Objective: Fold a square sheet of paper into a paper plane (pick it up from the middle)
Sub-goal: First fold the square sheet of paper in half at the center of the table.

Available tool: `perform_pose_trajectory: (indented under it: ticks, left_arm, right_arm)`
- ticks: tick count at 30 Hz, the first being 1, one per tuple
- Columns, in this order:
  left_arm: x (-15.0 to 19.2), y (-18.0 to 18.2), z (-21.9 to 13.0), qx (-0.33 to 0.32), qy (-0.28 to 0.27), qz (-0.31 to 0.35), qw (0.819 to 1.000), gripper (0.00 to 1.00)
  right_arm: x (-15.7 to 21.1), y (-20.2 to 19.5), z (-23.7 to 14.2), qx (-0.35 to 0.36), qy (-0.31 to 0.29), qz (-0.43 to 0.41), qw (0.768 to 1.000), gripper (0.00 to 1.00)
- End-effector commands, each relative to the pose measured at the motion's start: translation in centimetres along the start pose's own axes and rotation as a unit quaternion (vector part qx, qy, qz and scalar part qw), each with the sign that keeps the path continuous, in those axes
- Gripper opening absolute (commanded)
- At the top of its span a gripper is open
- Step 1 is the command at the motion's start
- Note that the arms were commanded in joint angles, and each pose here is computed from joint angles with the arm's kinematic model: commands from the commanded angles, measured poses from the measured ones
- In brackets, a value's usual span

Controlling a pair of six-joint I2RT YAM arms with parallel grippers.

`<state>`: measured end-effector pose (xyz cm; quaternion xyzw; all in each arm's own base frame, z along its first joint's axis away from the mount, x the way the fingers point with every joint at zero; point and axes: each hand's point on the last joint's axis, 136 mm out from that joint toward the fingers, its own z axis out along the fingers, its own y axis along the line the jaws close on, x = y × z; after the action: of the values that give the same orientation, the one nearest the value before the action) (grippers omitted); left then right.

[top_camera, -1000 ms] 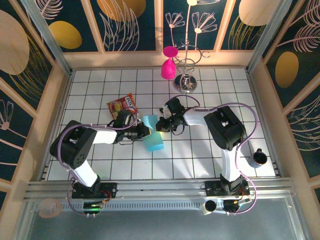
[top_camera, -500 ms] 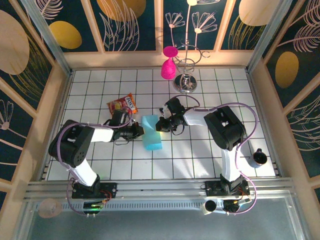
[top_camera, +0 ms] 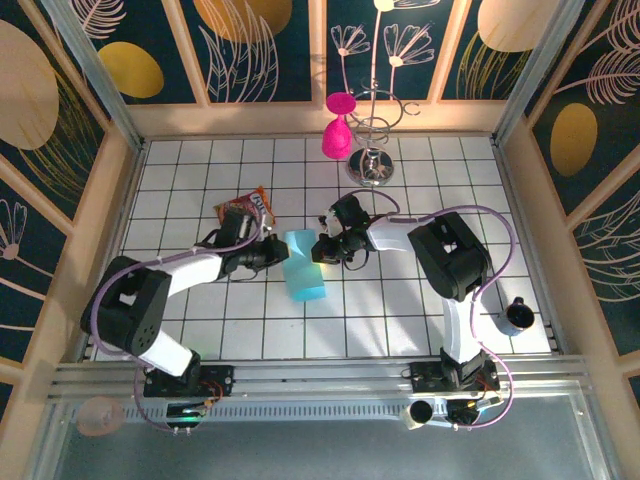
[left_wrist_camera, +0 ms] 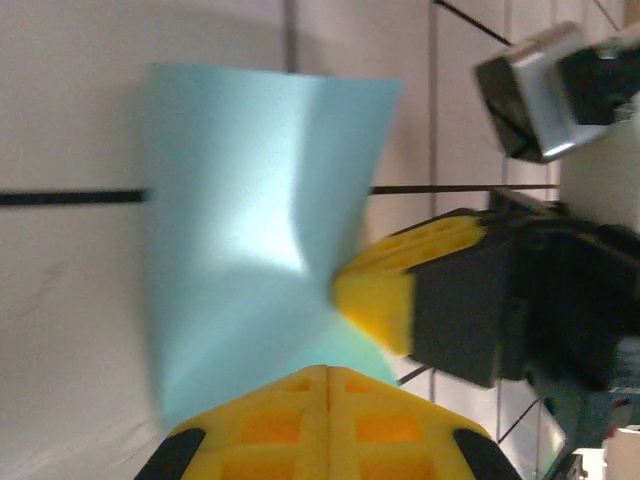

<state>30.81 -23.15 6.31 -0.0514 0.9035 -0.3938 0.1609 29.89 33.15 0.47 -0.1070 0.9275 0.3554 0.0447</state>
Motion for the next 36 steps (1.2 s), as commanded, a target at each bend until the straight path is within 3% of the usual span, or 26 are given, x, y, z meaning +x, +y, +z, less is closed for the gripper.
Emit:
perform_pose_trajectory:
  ticks: [1, 10, 16, 21, 27, 32, 36]
  left_arm:
    - [-0.2, -0.7, 2.0, 0.014, 0.021, -0.001, 1.0, 0.05]
    - [1.0, 4.2, 4.4, -0.06, 0.054, -0.035, 0.996, 0.05]
    - [2.0, 9.4, 2.2, -0.119, 0.038, -0.079, 0.989, 0.04]
    - [2.1, 11.4, -0.1, -0.159, 0.022, -0.093, 0.983, 0.04]
    - [-1.3, 5.0, -1.4, -0.068, -0.026, -0.05, 0.996, 0.04]
    - [-2.3, -0.5, 0.5, -0.013, -0.018, -0.008, 1.0, 0.05]
    - [-2.9, -1.0, 3.1, -0.004, -0.003, -0.014, 1.0, 0.05]
  right_arm:
    - [7.1, -13.2, 0.7, 0.233, 0.08, 0.083, 0.966, 0.03]
    - [7.2, -13.4, 0.5, 0.24, 0.083, 0.08, 0.964, 0.03]
    - [7.5, -14.2, 0.2, 0.258, 0.086, 0.082, 0.959, 0.03]
    - [7.5, -14.5, 0.0, 0.266, 0.085, 0.079, 0.957, 0.03]
    - [7.2, -14.2, -0.1, 0.263, 0.08, 0.075, 0.959, 0.03]
    - [7.2, -14.2, 0.1, 0.261, 0.081, 0.077, 0.959, 0.03]
    - [7.5, -14.3, 0.2, 0.261, 0.084, 0.079, 0.959, 0.03]
